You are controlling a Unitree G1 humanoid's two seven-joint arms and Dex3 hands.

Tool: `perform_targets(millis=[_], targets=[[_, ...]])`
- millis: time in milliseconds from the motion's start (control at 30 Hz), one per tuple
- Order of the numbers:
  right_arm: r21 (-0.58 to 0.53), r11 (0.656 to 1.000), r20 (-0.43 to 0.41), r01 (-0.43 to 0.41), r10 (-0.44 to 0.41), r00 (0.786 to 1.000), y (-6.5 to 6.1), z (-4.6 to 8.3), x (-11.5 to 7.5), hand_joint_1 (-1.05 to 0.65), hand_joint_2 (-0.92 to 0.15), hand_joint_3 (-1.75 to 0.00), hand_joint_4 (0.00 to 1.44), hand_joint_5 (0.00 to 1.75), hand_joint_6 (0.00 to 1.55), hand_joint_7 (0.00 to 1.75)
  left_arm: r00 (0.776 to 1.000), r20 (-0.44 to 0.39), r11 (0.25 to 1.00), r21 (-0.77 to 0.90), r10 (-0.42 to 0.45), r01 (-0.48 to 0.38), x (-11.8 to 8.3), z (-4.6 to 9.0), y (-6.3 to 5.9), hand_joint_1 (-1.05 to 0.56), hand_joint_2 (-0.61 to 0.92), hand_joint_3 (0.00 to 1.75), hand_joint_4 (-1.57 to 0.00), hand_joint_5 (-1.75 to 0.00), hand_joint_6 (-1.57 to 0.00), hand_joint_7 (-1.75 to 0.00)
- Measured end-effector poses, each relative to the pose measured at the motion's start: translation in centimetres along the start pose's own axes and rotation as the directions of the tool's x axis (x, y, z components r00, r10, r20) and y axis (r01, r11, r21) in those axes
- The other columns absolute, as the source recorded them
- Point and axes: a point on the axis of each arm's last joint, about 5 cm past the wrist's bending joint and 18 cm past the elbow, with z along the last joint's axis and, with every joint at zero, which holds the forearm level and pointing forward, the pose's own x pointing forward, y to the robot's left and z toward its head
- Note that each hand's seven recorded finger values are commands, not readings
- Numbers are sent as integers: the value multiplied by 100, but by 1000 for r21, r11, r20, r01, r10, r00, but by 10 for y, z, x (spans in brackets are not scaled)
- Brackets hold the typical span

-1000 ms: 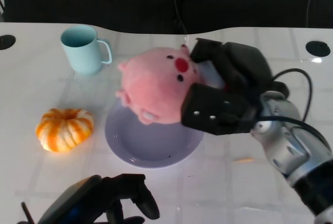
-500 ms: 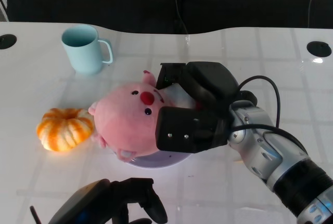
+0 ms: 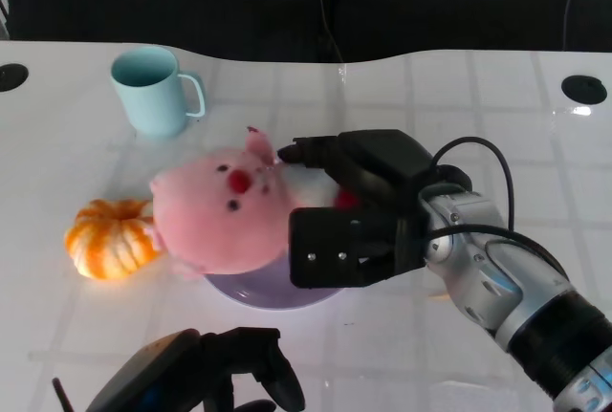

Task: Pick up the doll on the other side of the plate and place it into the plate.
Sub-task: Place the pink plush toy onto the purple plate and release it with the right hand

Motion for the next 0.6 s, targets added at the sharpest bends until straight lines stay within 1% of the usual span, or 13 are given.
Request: perform_targets(millis=[33,167,267,400,600], targets=[[-5,1000,1,-2,2,1000,-2,1,0,-80,-92,-21,2,12,8,0,1000,-2,1000,0,-1,1,0,-1,0,-13,85,57,-68,-172,-67,-115],[-19,1000,14,-4,4,1000,-7,3,-2,-87,-92,-24,0,10,4,0,1000,3,1000,2,-3,3,1,-2,0,-13,85,58,-68,-171,-66,-116],[-40,999,18,-14,14,1000,-11,1,-5,-92,-92,-26,0,5,1,0,1000,3,1000,3,-3,3,1,-2,0,-13,84,59,-67,-170,-66,-117],[-60,998,19,-31,32,999,-18,-1,-10,-93,-92,-25,0,0,1,0,1000,6,1000,3,-2,2,1,-2,0,-14,84,58,-68,-169,-65,-117],[-71,997,44,-23,26,999,-23,-5,-24,-87,-92,-24,8,5,8,4,1000,3,1000,10,-1,1,2,-2,1,-15,86,56,-67,-170,-65,-115]])
